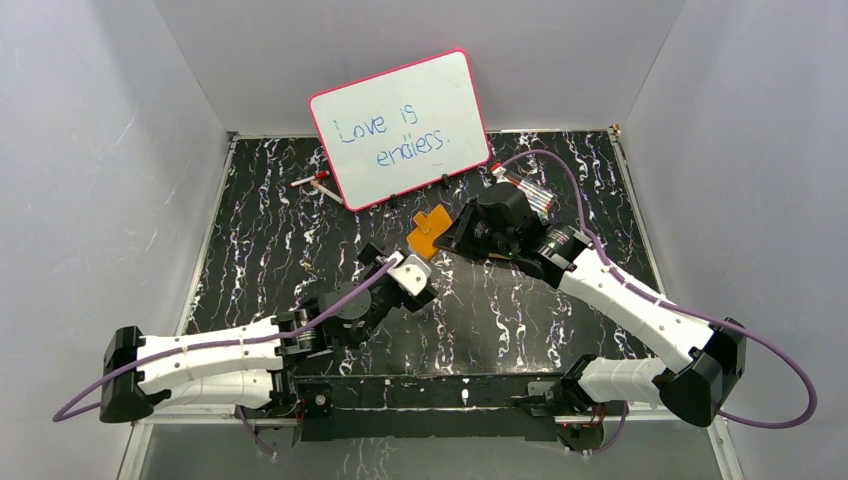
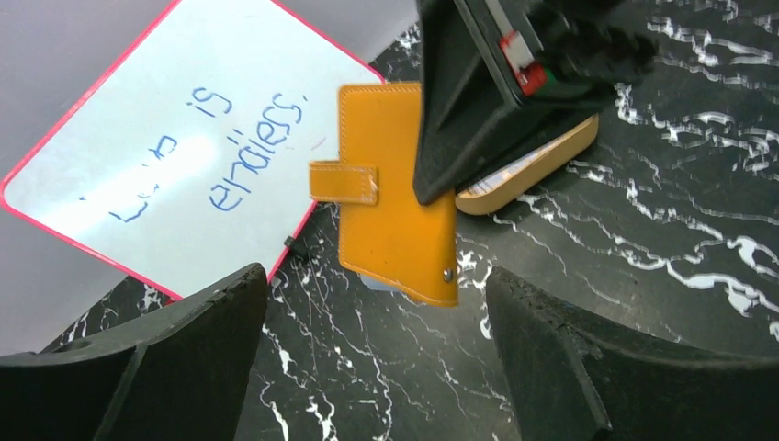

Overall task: Put the credit cards into the card holder
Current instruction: Pick up the card holder from the center of the board.

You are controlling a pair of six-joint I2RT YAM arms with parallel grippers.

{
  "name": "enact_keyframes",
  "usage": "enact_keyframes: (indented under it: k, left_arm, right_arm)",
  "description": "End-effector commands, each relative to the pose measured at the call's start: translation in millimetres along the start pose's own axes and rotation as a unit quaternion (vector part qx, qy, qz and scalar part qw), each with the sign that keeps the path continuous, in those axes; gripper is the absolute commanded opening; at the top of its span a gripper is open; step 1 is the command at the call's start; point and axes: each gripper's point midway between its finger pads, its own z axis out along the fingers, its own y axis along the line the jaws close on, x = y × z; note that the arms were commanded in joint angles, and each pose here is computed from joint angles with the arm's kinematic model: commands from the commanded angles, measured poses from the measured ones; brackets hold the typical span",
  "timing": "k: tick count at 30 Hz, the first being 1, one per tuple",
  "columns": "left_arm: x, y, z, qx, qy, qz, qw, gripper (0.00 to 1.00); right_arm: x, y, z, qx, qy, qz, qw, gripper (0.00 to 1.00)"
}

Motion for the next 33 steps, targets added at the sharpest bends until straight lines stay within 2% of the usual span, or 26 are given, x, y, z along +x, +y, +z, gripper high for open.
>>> enact_keyframes:
  k: [1, 8, 13, 19, 26, 27, 30, 33]
  left_arm:
    - [19.5, -15.5, 1.0, 0.029, 0.033, 0.026, 0.999, 0.86]
    - [29.3, -30.4, 15.8, 0.030, 0.048, 0.045, 0.997, 0.86]
    - [32.8, -26.0, 27.2, -0.005, 0.050, 0.067, 0.996, 0.76]
    - [37.5, -18.8, 38.2, -0.028, 0.059, 0.078, 0.995, 0.52]
    - [46.4, -11.5, 41.5, -0.050, 0.075, 0.067, 0.994, 0.01]
    - [47.4, -9.9, 40.1, -0.053, 0.075, 0.056, 0.994, 0.00]
    - [53.1, -7.2, 32.4, -0.053, 0.079, 0.007, 0.995, 0.00]
    - [61.1, -8.5, 23.7, -0.051, 0.089, -0.044, 0.994, 0.00]
  right_arm:
    - [-12.8, 20.7, -11.6, -0.040, -0.019, 0.004, 0.999, 0.00]
    - [-12.8, 27.2, -11.7, -0.049, -0.014, 0.008, 0.999, 0.00]
    - [-10.5, 28.6, -12.2, -0.054, -0.008, 0.010, 0.998, 0.00]
    - [-8.2, 30.1, -13.9, -0.060, -0.003, 0.014, 0.998, 0.00]
    - [-8.7, 33.4, -20.5, -0.071, -0.004, -0.002, 0.997, 0.00]
    - [-9.0, 33.2, -23.7, -0.072, -0.005, -0.012, 0.997, 0.11]
    - [-11.9, 28.7, -36.7, -0.071, -0.018, -0.041, 0.996, 0.55]
    - [-12.3, 22.3, -50.5, -0.075, -0.031, -0.071, 0.994, 0.85]
